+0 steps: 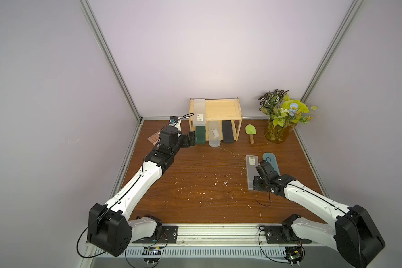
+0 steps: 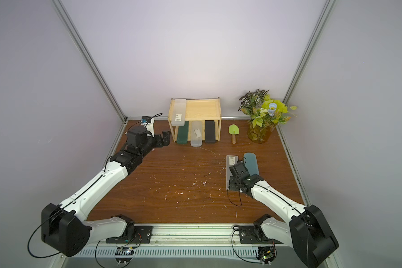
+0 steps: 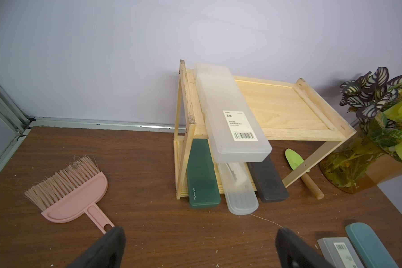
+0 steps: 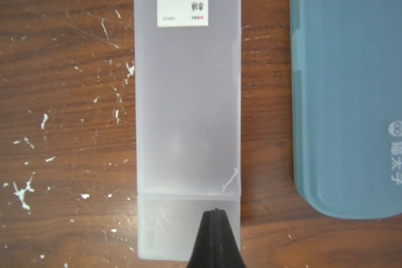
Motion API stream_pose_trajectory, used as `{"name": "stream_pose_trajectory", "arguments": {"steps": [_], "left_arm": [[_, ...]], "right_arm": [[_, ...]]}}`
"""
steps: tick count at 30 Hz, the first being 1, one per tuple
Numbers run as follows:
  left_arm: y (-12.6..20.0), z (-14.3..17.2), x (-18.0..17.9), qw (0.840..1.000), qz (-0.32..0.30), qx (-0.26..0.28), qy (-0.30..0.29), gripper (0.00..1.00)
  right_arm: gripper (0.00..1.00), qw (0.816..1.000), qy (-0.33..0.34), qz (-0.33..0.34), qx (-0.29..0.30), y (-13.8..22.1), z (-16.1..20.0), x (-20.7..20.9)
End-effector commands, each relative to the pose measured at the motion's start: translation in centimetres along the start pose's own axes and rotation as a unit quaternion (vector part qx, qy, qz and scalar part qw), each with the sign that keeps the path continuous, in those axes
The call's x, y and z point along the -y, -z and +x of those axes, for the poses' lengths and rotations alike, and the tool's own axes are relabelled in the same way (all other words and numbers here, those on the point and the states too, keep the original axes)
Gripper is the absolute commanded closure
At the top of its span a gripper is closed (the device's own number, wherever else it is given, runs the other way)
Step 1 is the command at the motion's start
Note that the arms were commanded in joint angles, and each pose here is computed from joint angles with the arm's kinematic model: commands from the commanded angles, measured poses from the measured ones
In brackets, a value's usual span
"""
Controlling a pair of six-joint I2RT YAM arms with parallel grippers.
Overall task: Remove the pencil cases from the shelf
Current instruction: Adjust the pencil case at the center of the board, then pick up the pencil case from the shelf.
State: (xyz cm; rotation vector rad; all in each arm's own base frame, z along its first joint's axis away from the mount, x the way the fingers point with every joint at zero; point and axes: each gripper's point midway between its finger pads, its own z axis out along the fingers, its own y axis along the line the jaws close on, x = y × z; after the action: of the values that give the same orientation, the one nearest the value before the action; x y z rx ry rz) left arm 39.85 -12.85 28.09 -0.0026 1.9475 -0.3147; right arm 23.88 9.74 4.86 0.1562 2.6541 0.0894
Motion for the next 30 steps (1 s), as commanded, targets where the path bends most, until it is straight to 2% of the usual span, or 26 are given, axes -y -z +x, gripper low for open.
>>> {"name": "stream_pose_trajectory", "arguments": {"steps": [1,4,5,6,8,9,10,14,17,18,23,26,30], "left_arm": [[-0.3,0.6,-0.1,1.000,-0.007,-0.008,-0.006,0.00],[-0.2,0.6,-0.2,1.000,-0.010,-0.007,-0.008,0.00],[-0.2,0.4,-0.1,1.000,-0.009,-0.004,-0.007,0.00],[-0.2,0.2,-0.1,1.000,-0.008,-0.002,-0.007,0.00],[-0.3,-0.7,0.3,1.000,-0.003,0.003,-0.009,0.00],[-0.5,-1.2,0.5,1.000,-0.002,0.004,-0.010,0.00],[-0.6,-1.9,0.8,1.000,-0.001,0.006,-0.012,0.00],[-1.4,-4.7,2.2,1.000,0.011,0.012,-0.022,0.00],[-3.3,-6.1,3.6,0.999,0.010,-0.018,-0.041,0.00],[-3.9,-7.9,4.3,0.999,0.008,-0.016,-0.048,0.00],[-8.4,-10.3,5.7,0.996,-0.010,-0.047,-0.073,0.00],[-10.3,-11.4,7.0,0.996,-0.002,-0.043,-0.074,0.00],[-12.3,-11.2,7.3,0.997,-0.007,-0.046,-0.067,0.00]], "right_arm": [[1.00,0.999,-0.005,0.015,-0.034,-1.4,2.2,1.0],[1.00,1.000,0.000,0.004,-0.027,-0.8,1.6,0.5],[0.93,1.000,0.002,-0.002,-0.016,-0.3,0.9,0.2],[0.76,1.000,0.005,-0.010,-0.004,0.3,0.0,-0.3],[0.24,0.999,0.009,-0.034,0.036,2.5,-2.8,-1.5],[0.05,0.997,0.011,-0.044,0.055,3.6,-4.0,-2.0],[0.01,0.995,0.016,-0.058,0.079,5.1,-5.6,-2.7],[0.00,0.983,0.030,-0.090,0.159,10.3,-10.8,-4.5],[0.00,0.977,0.048,-0.091,0.185,13.1,-13.6,-5.4],[0.00,0.975,0.053,-0.096,0.191,13.9,-14.3,-5.9],[0.00,0.969,0.062,-0.119,0.206,15.1,-15.5,-7.0],[0.01,0.971,0.063,-0.114,0.199,14.4,-15.1,-6.9],[0.01,0.974,0.066,-0.110,0.184,13.1,-14.2,-6.7]]}}
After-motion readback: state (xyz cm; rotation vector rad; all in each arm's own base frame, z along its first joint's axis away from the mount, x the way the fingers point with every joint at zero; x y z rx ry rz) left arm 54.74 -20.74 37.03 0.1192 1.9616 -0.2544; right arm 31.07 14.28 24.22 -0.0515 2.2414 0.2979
